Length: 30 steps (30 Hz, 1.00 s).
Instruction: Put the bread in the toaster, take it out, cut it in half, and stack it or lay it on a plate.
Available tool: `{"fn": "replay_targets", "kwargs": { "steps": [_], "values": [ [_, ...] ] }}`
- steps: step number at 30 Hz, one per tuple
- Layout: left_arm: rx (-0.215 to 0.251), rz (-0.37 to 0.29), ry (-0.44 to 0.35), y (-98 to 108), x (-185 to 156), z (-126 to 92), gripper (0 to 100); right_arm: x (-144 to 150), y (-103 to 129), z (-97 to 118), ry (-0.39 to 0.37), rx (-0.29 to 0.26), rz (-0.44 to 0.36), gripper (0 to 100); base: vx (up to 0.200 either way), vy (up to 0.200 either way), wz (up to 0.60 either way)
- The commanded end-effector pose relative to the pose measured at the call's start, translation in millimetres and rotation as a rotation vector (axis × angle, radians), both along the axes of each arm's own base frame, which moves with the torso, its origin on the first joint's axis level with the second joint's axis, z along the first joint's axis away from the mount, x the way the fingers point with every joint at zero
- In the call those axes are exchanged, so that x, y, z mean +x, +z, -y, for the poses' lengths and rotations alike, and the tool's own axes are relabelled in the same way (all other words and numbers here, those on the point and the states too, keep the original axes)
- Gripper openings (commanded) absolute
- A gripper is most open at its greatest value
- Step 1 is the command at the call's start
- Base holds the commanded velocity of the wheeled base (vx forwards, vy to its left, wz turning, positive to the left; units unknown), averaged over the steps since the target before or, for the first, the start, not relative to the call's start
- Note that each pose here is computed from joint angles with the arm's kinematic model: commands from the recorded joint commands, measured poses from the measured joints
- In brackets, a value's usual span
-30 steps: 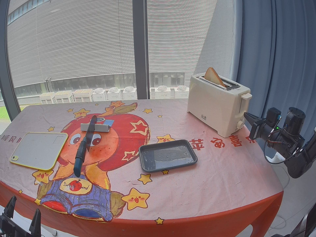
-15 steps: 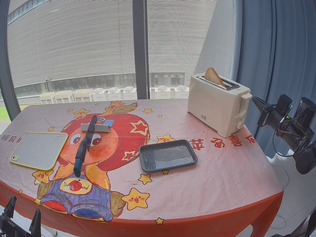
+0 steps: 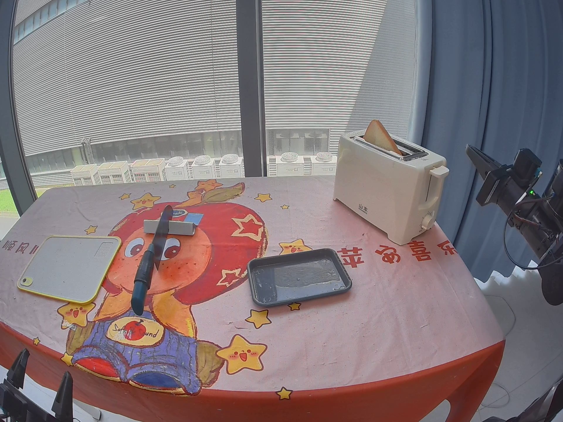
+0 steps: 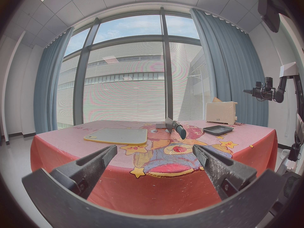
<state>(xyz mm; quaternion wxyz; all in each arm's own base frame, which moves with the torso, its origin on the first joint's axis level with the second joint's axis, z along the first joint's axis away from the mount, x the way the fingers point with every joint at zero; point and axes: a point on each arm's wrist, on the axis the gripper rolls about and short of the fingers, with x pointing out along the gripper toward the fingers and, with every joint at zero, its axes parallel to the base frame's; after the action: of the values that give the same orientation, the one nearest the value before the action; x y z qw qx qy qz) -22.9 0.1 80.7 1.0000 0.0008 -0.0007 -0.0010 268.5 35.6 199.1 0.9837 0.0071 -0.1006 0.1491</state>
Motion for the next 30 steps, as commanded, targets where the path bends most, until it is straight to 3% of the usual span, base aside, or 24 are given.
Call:
{"fn": "replay_targets", "kwargs": {
  "steps": [1,12,13,30],
  "values": [
    [0.0,-0.017,0.0,-4,1,0,100,-3,4,0,0.002,0.002,0.014,0,0.0,0.0,0.0],
    [0.0,-0.017,0.0,-4,1,0,100,-4,4,-2,0.011,0.001,0.014,0,0.0,0.0,0.0],
    [0.0,-0.017,0.0,-4,1,0,100,-4,4,-2,0.011,0.001,0.014,100,0.0,0.0,0.0],
    [0.0,-0.017,0.0,-4,1,0,100,-2,11,-15,0.036,0.065,0.037,100,0.0,0.0,0.0]
  ]
}}
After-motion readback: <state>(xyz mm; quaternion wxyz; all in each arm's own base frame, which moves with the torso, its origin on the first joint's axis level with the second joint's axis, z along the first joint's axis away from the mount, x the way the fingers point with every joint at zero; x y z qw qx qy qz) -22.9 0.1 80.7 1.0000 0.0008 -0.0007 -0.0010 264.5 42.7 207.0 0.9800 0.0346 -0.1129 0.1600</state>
